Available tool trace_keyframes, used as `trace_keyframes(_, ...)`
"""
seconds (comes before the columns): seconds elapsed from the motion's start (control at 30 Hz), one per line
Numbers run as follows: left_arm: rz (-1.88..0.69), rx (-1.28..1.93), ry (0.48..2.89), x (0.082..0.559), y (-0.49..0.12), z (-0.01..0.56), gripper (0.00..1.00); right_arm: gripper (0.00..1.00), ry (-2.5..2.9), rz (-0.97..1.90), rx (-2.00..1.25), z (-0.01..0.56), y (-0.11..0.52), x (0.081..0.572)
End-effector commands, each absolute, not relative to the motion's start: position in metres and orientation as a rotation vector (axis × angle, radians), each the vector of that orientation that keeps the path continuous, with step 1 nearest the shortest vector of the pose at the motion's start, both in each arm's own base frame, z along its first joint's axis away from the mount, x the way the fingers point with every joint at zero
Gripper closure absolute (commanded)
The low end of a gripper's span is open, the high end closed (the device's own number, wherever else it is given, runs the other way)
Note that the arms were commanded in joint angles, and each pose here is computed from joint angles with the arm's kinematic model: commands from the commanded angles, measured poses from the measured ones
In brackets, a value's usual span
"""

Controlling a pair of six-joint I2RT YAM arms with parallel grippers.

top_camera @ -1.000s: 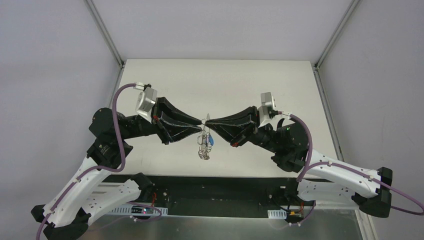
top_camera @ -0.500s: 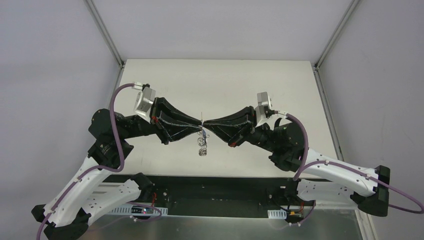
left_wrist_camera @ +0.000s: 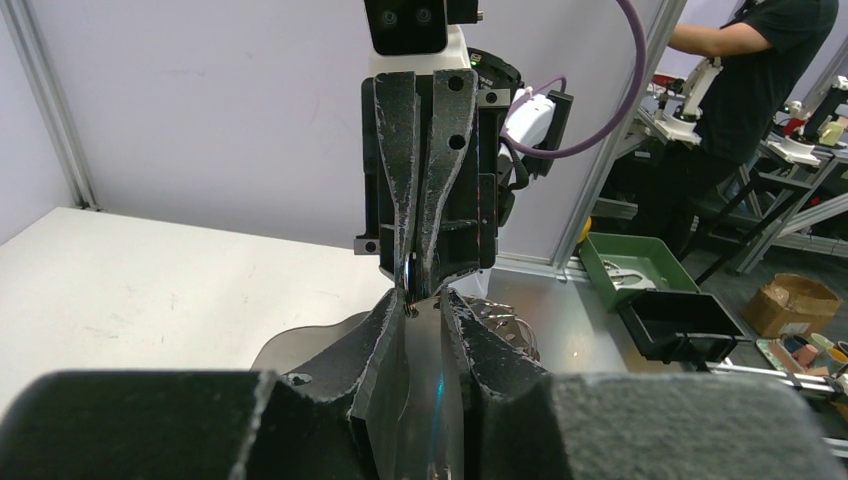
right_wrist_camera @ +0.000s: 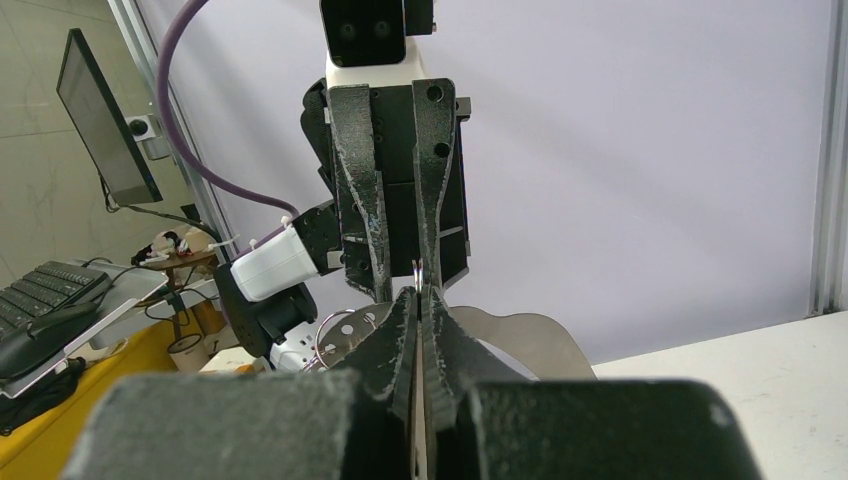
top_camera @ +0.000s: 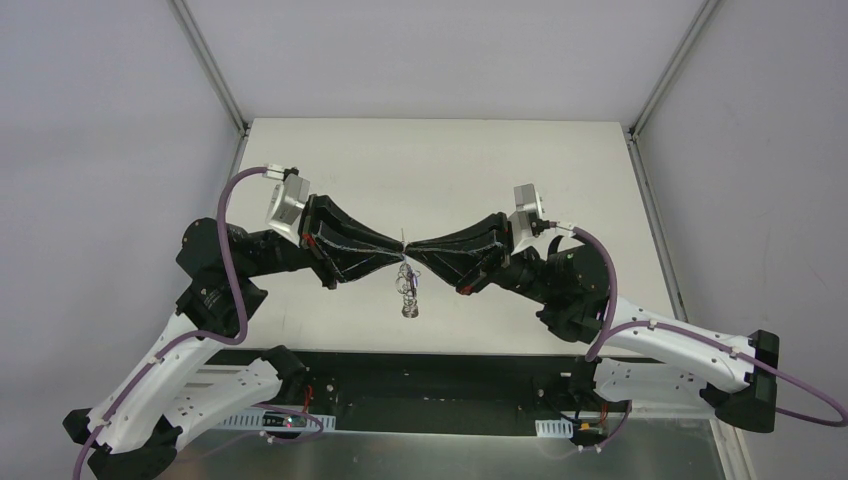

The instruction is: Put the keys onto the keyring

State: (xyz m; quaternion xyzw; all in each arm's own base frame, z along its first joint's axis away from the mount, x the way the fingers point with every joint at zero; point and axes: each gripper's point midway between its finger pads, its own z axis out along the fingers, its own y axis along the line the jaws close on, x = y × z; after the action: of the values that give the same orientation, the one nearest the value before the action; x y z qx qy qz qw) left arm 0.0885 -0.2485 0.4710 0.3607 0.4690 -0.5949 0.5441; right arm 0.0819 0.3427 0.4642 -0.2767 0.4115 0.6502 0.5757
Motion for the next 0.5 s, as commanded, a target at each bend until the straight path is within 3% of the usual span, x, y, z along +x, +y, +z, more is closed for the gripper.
trace_keyframes(0.0,-1.427,0.884,1.048,0.0826,-0.2496,0.4803,0.82,1.00,0.834,1.580,-0.619,0.4995,0.3274,0.0680)
trace_keyframes(0.23,-1.430,0.887,1.042,0.0824,-0.2501,0.4813,0.84,1.00,0.838,1.587,-0.626,0.4986,0.3298,0.0674)
trace_keyframes(0.47,-1.449,0.906,1.026,0.0802,-0.2524,0.4832,1.00,1.00,0.843,1.598,-0.637,0.4963,0.3316,0.0658)
